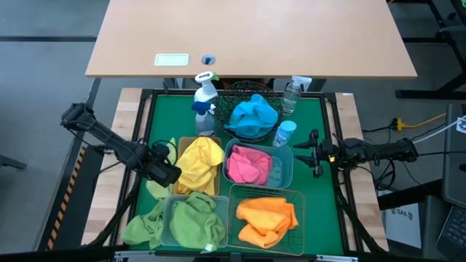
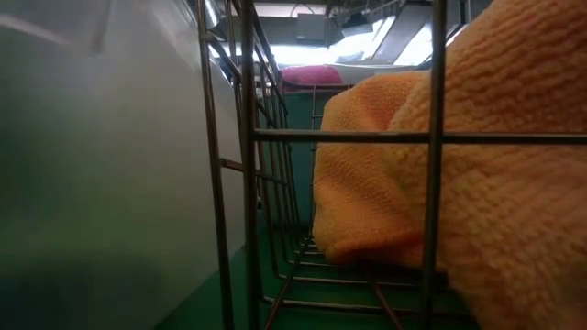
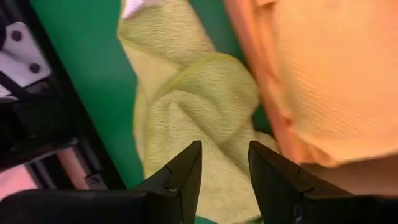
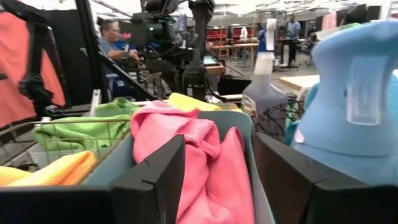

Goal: Sort microfiber towel by color & place in baskets
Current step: Put the light green towel into the white bin

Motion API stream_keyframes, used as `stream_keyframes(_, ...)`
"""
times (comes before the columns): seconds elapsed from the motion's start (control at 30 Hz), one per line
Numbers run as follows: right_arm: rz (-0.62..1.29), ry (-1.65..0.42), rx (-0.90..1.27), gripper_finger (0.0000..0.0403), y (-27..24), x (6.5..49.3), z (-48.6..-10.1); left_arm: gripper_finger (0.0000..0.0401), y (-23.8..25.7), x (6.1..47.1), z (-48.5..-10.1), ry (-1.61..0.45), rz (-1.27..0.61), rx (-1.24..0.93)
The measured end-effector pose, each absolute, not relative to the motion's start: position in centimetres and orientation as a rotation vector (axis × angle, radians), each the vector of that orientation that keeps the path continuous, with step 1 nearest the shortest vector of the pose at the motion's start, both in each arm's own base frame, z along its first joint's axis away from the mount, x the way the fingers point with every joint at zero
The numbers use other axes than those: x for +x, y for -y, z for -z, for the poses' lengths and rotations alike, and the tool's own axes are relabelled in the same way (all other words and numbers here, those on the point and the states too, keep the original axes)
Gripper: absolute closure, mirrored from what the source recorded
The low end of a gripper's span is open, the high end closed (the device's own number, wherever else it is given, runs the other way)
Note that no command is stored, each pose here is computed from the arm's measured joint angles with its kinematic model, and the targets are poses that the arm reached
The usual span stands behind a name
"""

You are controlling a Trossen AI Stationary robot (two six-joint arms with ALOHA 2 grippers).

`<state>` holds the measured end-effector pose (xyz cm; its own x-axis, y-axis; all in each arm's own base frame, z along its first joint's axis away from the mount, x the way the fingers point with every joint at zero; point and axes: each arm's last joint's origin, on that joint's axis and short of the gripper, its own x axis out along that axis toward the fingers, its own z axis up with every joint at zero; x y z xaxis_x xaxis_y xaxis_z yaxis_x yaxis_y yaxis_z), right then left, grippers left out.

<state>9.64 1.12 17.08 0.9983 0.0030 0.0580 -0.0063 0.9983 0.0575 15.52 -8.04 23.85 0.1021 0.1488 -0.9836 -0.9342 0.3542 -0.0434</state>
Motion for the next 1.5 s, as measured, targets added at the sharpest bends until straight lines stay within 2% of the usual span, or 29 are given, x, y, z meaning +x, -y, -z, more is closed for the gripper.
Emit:
stream_keyframes(0.53,0.009,0.056,0.054,0.0214,-1.1,9.6,-17.1,0.0276,7.1,13.5,-15.3,-1.272,-1.015,-0.943)
stream_keyframes(0.77,0.008,0.05,0.054,0.0214,-1.1,9.6,-17.0,0.028,6.9,12.8,-13.9,-1.293,-1.005,-0.961)
stream_keyframes(0.87,0.008,0.05,0.054,0.0214,-1.1,9.6,-17.0,0.0303,7.0,13.0,-14.1,-1.289,-0.993,-0.965)
stream_keyframes(1.07,0.005,0.049,0.054,0.0214,-1.1,9.6,-17.0,0.0388,7.4,13.6,-15.4,-1.295,-0.918,-0.978)
stream_keyframes(1.3,0.005,0.051,0.055,0.0214,-1.1,9.6,-17.0,0.0396,7.6,14.1,-18.8,-1.299,-0.908,-0.953)
stream_keyframes(1.5,0.006,0.052,0.055,0.0214,-1.1,9.6,-17.0,0.0398,7.9,14.8,-24.1,-1.291,-0.856,-0.878)
